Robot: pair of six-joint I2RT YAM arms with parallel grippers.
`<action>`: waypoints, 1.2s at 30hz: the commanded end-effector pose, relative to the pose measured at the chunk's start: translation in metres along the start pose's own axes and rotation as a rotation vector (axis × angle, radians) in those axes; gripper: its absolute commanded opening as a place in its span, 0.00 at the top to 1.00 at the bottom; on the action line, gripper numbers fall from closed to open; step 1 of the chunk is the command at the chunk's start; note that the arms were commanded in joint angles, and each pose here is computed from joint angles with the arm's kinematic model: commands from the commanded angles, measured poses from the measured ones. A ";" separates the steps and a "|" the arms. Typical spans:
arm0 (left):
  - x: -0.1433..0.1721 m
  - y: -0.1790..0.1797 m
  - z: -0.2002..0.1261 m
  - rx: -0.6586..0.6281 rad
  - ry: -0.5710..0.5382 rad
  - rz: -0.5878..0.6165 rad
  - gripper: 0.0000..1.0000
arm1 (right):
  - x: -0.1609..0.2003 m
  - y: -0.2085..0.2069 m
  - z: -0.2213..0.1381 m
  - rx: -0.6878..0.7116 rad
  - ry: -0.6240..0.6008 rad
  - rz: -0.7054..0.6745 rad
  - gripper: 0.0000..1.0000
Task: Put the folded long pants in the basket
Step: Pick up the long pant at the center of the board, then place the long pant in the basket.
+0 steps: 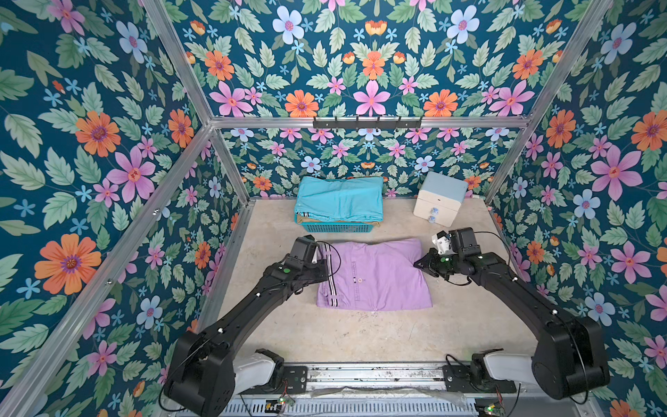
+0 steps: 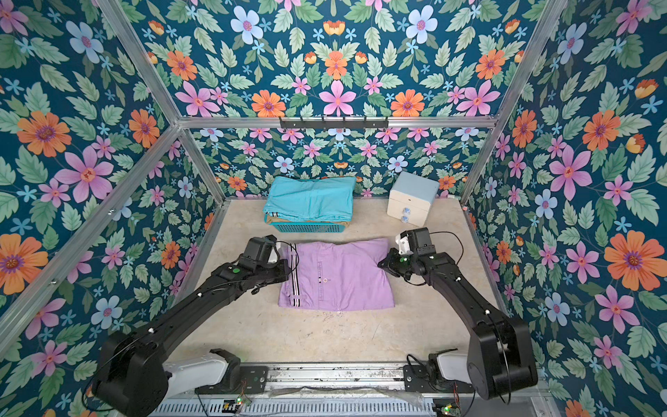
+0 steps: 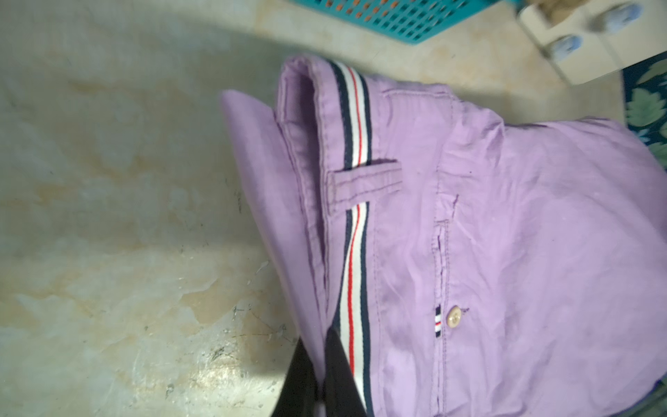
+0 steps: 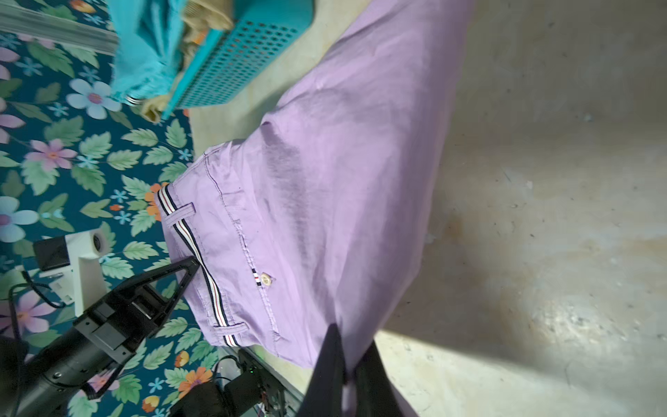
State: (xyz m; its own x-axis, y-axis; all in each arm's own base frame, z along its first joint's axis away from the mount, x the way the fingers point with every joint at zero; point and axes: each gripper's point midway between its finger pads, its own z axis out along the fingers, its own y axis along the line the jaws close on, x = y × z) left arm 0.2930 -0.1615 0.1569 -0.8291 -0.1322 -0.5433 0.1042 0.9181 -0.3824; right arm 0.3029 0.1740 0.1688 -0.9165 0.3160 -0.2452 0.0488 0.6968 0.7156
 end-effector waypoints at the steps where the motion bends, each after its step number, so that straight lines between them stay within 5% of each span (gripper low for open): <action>1: -0.019 -0.006 -0.026 -0.012 -0.053 0.051 1.00 | -0.009 0.022 -0.018 -0.030 -0.036 0.026 1.00; 7: -0.105 -0.008 -0.055 -0.054 -0.190 0.078 1.00 | -0.062 0.081 -0.030 -0.145 -0.123 0.029 1.00; 20: -0.285 0.025 -0.007 0.139 -0.268 0.032 1.00 | -0.201 0.152 0.040 -0.238 -0.211 0.088 1.00; 36: -0.350 0.083 0.043 0.314 -0.339 -0.067 1.00 | -0.247 0.155 0.132 -0.261 -0.123 0.131 1.00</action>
State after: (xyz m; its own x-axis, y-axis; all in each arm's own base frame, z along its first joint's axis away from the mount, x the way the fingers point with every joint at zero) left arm 0.6027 -0.0595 0.2660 -0.6721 -0.3216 -0.6670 0.2083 0.7824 -0.5870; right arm 0.5860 0.2868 0.2555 -0.8519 0.4761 -0.2182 0.0374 0.4708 0.8814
